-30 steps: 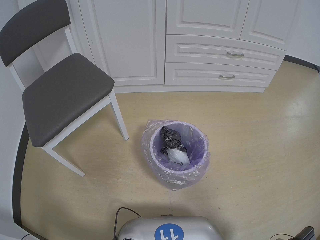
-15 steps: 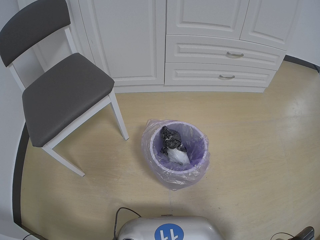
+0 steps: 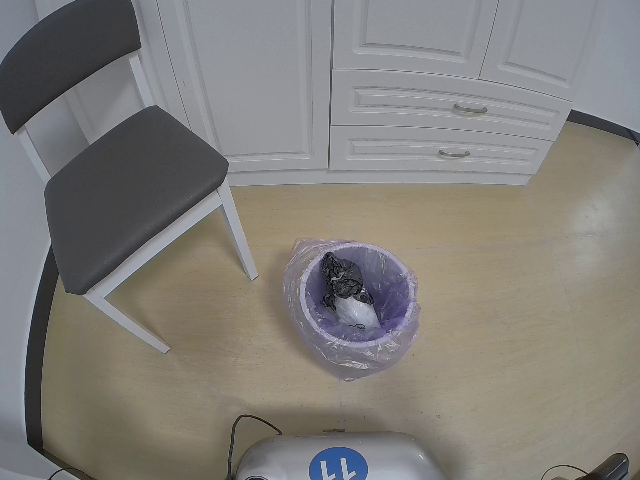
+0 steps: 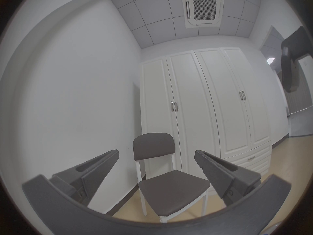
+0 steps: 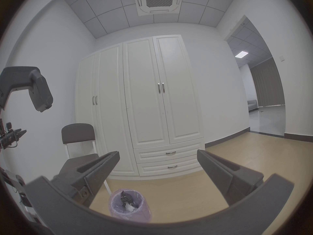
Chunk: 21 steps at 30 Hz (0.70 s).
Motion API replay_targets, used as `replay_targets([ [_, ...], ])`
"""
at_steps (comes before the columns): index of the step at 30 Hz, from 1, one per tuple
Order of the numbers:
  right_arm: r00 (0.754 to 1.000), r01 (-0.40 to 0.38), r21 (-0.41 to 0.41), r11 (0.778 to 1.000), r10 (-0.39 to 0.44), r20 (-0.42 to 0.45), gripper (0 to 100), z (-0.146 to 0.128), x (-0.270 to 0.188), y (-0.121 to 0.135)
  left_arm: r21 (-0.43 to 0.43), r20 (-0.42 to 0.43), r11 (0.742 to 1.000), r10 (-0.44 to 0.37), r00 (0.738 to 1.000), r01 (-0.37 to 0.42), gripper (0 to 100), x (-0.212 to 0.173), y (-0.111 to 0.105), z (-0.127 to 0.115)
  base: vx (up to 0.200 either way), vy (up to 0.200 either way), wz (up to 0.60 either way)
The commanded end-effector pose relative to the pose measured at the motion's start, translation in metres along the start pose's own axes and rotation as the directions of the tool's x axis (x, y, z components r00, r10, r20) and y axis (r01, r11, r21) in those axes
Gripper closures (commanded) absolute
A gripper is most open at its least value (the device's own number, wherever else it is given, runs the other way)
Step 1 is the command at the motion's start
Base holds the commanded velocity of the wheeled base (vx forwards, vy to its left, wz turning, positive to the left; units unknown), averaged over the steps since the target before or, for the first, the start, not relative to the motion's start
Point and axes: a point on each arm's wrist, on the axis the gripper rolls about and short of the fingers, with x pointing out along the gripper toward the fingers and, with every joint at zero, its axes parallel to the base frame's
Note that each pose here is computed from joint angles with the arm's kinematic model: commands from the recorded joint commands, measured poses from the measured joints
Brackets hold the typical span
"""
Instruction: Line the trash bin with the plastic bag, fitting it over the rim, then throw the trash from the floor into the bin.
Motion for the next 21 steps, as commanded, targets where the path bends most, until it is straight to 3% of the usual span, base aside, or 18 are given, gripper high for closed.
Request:
replay_targets([
  [1, 1.000, 0.004, -0.003, 1.000, -0.004, 0.010, 0, -0.001, -0.002, 0.000, 0.014, -0.050, 1.000, -0.006, 0.999, 0.007, 0, -0.004, -0.003, -0.022, 0.000, 0.000, 0.00],
  [6, 0.999, 0.020, -0.039, 0.999, -0.019, 0.027, 0, 0.000, -0.002, -0.001, 0.023, -0.093, 1.000, -0.010, 0.996, 0.013, 0, -0.005, -0.005, -0.036, 0.000, 0.000, 0.00],
  [10, 0.999, 0.023, -0.116, 0.993, -0.017, 0.050, 0, -0.016, 0.002, -0.003, 0.026, -0.156, 0.998, -0.057, 0.986, 0.062, 0, -0.007, -0.008, -0.058, 0.000, 0.000, 0.00],
  [11, 0.998, 0.024, -0.179, 0.983, -0.015, 0.053, 0, -0.033, 0.003, -0.005, 0.008, -0.208, 0.994, -0.103, 0.973, 0.107, 0, -0.010, -0.011, -0.074, 0.000, 0.000, 0.00],
  [14, 1.000, 0.023, -0.238, 0.971, -0.020, 0.015, 0, -0.060, 0.003, -0.008, -0.044, -0.301, 0.990, -0.143, 0.943, 0.136, 0, -0.016, -0.013, -0.095, 0.000, 0.000, 0.00],
  [18, 0.994, 0.007, -0.229, 0.973, -0.033, -0.108, 0, -0.079, 0.002, -0.011, -0.104, -0.446, 0.985, -0.168, 0.879, 0.135, 0, -0.022, -0.015, -0.110, 0.000, 0.000, 0.00],
  [20, 0.973, -0.001, -0.215, 0.977, -0.048, -0.224, 0, -0.091, 0.000, -0.012, -0.099, -0.546, 0.985, -0.173, 0.820, 0.142, 0, -0.028, -0.015, -0.120, 0.000, 0.000, 0.00],
  [21, 0.972, -0.002, -0.215, 0.977, -0.049, -0.230, 0, -0.091, 0.000, -0.012, -0.100, -0.549, 0.985, -0.173, 0.818, 0.141, 0, -0.028, -0.015, -0.120, 0.000, 0.000, 0.00],
])
